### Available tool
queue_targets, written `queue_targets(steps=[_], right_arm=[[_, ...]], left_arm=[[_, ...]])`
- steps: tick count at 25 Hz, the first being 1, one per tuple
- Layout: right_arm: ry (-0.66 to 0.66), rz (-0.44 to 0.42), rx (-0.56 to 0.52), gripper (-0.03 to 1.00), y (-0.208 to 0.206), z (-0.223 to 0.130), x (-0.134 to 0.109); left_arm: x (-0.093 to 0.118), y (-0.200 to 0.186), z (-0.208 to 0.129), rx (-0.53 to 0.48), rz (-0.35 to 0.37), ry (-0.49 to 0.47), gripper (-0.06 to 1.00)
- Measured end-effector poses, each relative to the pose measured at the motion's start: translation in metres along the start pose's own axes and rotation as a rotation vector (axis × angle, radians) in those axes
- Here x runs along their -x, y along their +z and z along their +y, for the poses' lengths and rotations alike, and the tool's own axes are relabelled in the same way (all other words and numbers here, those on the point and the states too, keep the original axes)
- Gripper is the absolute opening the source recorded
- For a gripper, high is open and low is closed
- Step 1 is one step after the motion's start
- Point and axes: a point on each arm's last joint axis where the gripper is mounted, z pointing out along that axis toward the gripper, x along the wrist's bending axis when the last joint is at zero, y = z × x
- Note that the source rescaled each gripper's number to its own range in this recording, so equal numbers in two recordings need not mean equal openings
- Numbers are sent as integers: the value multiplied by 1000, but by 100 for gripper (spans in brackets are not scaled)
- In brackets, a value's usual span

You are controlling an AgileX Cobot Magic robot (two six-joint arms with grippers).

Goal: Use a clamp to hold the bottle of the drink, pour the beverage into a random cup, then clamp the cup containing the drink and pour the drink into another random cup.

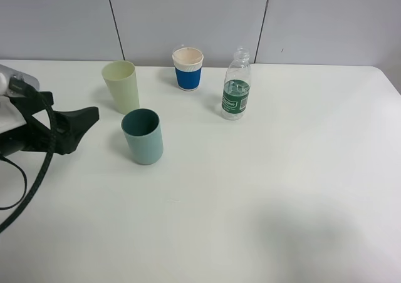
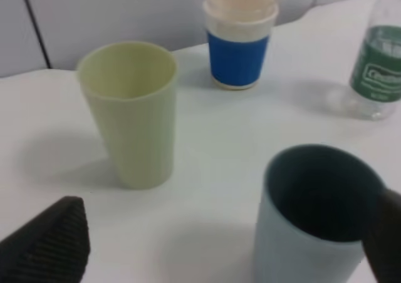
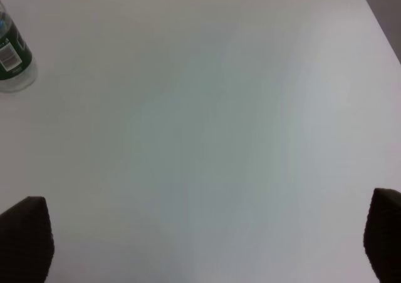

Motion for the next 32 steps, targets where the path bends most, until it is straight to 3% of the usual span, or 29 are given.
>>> queue_targets(steps=[10, 11, 14, 17, 21, 32], right_arm=[[0, 0, 0, 99, 0, 0, 0], [0, 0, 0, 99, 0, 0, 0], [0, 0, 0, 99, 0, 0, 0], [0, 0, 0, 99, 0, 0, 0], [0, 0, 0, 99, 0, 0, 0], [0, 0, 0, 99, 0, 0, 0]], left_arm=[[-8, -34, 65, -165, 124, 15, 59], [-8, -41, 71, -178, 138, 19, 62], [-10, -61, 87, -209, 184, 18, 87], [-11, -84, 101, -165, 214, 8, 96], [-12, -120, 108, -114, 266, 25, 97], [-17, -167, 88, -168, 375, 5, 97]])
